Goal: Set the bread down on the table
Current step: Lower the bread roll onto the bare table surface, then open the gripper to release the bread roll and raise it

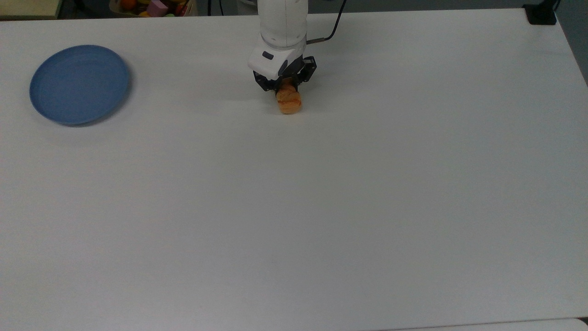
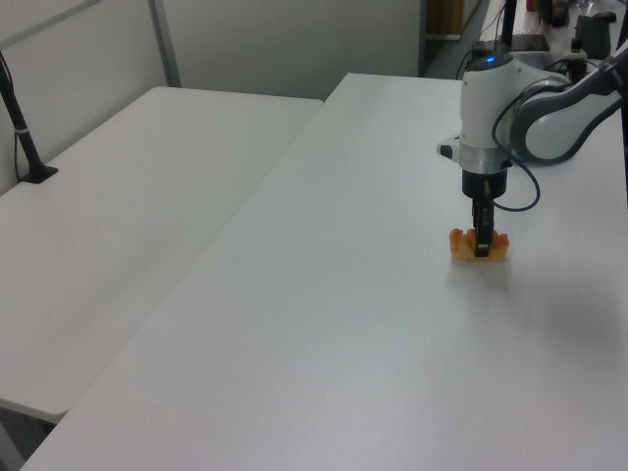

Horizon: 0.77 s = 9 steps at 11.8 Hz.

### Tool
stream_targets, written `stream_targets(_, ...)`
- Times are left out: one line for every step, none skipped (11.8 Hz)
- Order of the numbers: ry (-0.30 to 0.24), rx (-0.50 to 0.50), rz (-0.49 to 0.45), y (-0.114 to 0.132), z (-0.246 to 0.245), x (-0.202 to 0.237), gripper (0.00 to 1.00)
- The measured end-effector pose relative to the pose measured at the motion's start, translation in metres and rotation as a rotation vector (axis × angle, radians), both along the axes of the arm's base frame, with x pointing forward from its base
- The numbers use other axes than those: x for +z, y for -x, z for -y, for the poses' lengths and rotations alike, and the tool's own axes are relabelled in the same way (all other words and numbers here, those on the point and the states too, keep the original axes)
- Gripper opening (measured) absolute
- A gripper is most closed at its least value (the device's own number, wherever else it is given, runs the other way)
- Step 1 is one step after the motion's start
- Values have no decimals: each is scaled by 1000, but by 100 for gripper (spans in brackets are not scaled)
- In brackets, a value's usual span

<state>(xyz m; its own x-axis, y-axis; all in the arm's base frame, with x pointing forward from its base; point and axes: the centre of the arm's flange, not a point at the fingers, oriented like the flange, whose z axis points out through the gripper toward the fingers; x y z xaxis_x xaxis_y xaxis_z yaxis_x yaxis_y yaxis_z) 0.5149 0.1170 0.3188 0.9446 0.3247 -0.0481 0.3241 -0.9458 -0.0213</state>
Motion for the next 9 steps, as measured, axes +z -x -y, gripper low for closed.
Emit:
stream_targets(1,0,-3,0,0,-3,47)
stream_targets(1,0,-6,0,0,-4,48)
stream_targets(2,-1,-8,0,0,-5,56)
stream_targets(2,-2,-8,1,0,-5,70)
stream_targets(2,-4,-8,1,0,-5,85)
stream_targets(2,-4,-9,1,0,-6,98)
stream_targets(2,-4,-10,1,0,-6,100)
stream_targets(3,-5,-11,1,0,-6,100)
stream_targets(4,-7,-16,2,1,-7,100)
